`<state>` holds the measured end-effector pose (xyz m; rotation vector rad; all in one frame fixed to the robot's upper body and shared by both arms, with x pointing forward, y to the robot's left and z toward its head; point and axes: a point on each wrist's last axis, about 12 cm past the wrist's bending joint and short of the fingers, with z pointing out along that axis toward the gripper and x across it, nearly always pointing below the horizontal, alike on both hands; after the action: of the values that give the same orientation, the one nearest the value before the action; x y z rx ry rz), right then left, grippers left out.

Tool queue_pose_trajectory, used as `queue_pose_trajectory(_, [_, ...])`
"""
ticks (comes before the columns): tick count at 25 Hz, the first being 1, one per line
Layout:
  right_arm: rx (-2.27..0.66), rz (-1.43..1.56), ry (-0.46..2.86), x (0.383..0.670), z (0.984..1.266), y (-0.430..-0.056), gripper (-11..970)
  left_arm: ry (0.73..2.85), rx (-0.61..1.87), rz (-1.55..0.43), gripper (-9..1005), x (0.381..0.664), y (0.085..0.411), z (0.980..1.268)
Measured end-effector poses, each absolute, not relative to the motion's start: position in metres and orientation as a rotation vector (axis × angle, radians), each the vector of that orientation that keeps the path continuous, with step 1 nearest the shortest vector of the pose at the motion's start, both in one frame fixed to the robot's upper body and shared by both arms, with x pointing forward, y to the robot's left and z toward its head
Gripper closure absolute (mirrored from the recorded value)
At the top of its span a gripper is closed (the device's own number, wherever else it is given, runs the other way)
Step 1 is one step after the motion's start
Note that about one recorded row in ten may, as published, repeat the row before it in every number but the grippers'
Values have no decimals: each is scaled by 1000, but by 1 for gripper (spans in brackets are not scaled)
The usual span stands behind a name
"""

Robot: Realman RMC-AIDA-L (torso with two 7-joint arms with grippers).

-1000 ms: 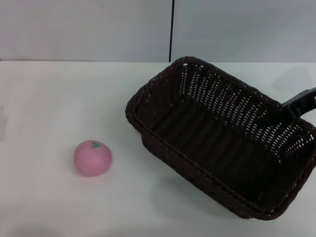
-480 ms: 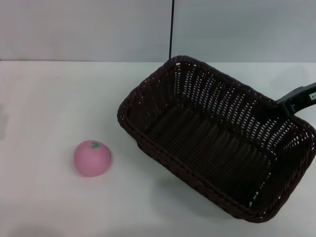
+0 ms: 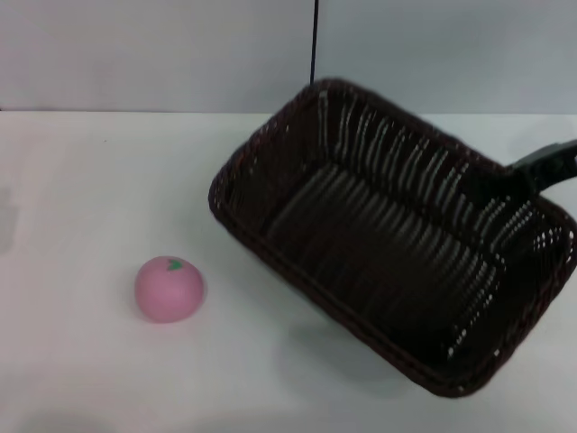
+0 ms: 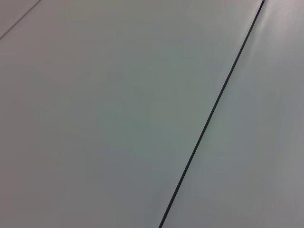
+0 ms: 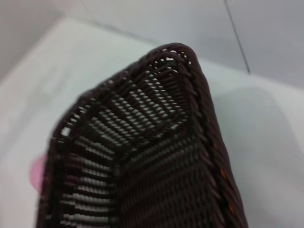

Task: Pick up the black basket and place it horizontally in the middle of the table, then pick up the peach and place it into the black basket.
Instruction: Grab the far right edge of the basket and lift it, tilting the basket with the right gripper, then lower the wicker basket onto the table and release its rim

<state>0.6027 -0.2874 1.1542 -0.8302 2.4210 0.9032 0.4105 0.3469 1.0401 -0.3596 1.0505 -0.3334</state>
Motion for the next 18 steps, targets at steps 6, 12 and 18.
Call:
queue_pose_trajectory(6, [-730, 978, 2278, 600, 1172, -308, 791, 1050, -358, -335, 211, 411, 347, 1040])
queue_pose_trajectory(12, [-757, 1013, 2116, 594, 1190, -320, 774, 1046, -356, -339, 211, 413, 346, 1041])
queue_pose_trajectory(18, [-997, 932, 2020, 599, 1212, -321, 756, 1048, -351, -345, 210, 414, 345, 1041])
